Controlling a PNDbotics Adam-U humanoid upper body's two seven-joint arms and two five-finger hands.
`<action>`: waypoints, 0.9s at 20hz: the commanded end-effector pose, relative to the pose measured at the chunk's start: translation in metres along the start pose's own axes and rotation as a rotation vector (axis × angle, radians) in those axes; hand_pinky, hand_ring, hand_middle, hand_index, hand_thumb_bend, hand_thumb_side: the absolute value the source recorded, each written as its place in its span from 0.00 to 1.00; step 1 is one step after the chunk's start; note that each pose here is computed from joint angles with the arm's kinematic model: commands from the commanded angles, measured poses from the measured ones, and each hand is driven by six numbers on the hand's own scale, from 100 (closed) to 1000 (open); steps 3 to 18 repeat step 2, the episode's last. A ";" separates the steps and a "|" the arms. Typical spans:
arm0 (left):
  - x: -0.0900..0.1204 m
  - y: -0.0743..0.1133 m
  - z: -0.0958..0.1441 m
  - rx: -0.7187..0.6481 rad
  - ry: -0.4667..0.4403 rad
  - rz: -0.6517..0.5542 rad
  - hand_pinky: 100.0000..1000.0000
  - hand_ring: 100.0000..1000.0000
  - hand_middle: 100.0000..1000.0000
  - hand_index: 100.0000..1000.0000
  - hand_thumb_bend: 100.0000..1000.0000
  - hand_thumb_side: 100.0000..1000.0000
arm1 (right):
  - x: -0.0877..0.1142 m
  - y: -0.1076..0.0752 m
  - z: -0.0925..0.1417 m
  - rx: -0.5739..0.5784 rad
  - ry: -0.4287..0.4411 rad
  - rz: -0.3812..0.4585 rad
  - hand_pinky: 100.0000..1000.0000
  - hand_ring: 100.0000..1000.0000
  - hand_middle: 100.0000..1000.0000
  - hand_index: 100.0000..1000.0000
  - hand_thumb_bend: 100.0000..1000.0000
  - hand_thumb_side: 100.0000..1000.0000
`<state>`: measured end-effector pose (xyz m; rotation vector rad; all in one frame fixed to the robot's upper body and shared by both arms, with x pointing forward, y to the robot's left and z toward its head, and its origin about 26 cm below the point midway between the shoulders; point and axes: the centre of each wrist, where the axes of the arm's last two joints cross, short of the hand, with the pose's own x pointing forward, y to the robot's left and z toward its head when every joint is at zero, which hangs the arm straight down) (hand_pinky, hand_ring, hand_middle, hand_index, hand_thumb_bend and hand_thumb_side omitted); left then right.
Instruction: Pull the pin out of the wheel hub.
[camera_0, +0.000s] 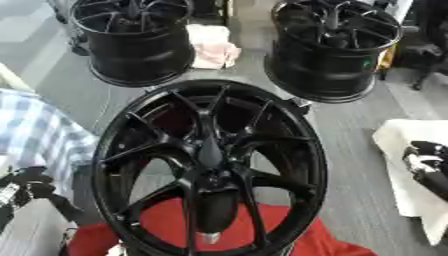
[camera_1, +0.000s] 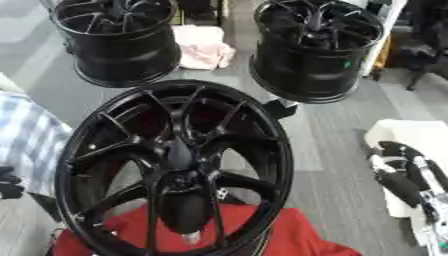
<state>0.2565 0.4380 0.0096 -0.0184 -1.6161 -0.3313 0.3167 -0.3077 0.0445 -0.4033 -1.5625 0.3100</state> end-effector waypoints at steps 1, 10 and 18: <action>0.003 0.010 -0.001 -0.012 -0.007 -0.040 0.72 0.66 0.62 0.81 0.14 0.66 | -0.010 0.005 -0.003 -0.025 -0.020 -0.046 0.68 0.65 0.68 0.80 0.00 0.46; 0.001 0.010 0.000 -0.013 -0.004 -0.038 0.72 0.67 0.62 0.81 0.14 0.66 | -0.014 0.007 -0.004 -0.031 -0.022 -0.059 0.68 0.65 0.68 0.80 0.00 0.46; 0.001 0.010 0.000 -0.013 -0.004 -0.038 0.72 0.67 0.62 0.81 0.14 0.66 | -0.014 0.007 -0.004 -0.031 -0.022 -0.059 0.68 0.65 0.68 0.80 0.00 0.46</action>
